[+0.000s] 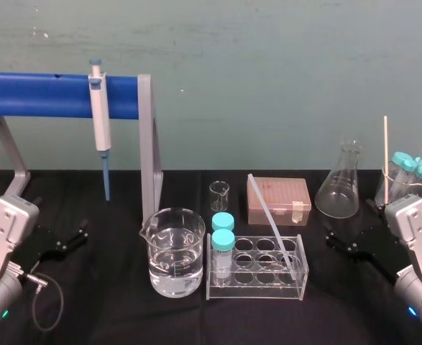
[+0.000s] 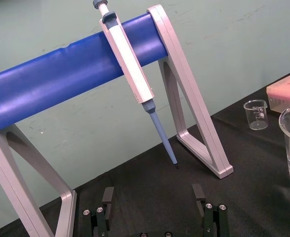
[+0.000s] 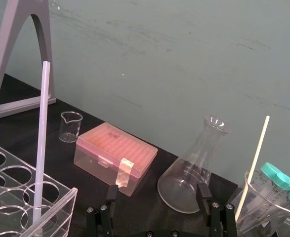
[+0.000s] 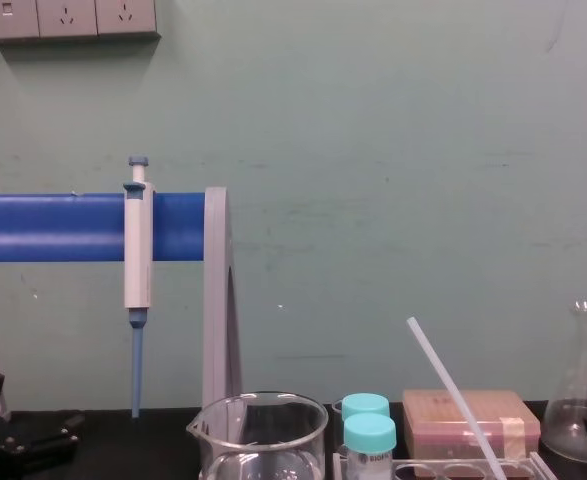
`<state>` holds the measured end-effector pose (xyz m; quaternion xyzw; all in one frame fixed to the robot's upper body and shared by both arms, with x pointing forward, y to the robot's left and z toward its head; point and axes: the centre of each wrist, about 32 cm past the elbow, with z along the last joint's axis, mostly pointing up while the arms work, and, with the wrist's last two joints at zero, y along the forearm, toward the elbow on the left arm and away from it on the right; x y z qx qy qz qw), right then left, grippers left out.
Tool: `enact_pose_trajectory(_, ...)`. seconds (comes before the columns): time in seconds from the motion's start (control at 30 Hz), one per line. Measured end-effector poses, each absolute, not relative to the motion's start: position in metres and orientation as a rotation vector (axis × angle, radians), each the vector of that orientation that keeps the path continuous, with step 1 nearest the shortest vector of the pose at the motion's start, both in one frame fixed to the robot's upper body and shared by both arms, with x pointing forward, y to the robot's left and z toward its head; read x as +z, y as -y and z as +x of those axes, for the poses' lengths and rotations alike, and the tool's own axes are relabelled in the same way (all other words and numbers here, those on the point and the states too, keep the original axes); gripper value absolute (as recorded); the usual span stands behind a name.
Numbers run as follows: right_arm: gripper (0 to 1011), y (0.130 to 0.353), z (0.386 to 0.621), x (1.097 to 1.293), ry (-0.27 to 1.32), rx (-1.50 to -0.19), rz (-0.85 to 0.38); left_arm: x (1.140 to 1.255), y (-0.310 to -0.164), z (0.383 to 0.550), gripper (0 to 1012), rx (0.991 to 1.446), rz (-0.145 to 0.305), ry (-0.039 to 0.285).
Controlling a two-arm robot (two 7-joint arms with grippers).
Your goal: Pick up the stirring rod with one hand, then place it down.
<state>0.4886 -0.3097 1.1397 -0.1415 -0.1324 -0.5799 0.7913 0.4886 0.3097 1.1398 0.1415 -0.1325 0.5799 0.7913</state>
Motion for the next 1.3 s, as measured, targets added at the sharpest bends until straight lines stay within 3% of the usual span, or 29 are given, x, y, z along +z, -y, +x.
enact_pose_trajectory(1.3,1003,0.3096,0.4886,1.1398,0.285,-1.248,-0.305,1.1398,-0.3097,0.4886,1000,1.248,0.304,0.285)
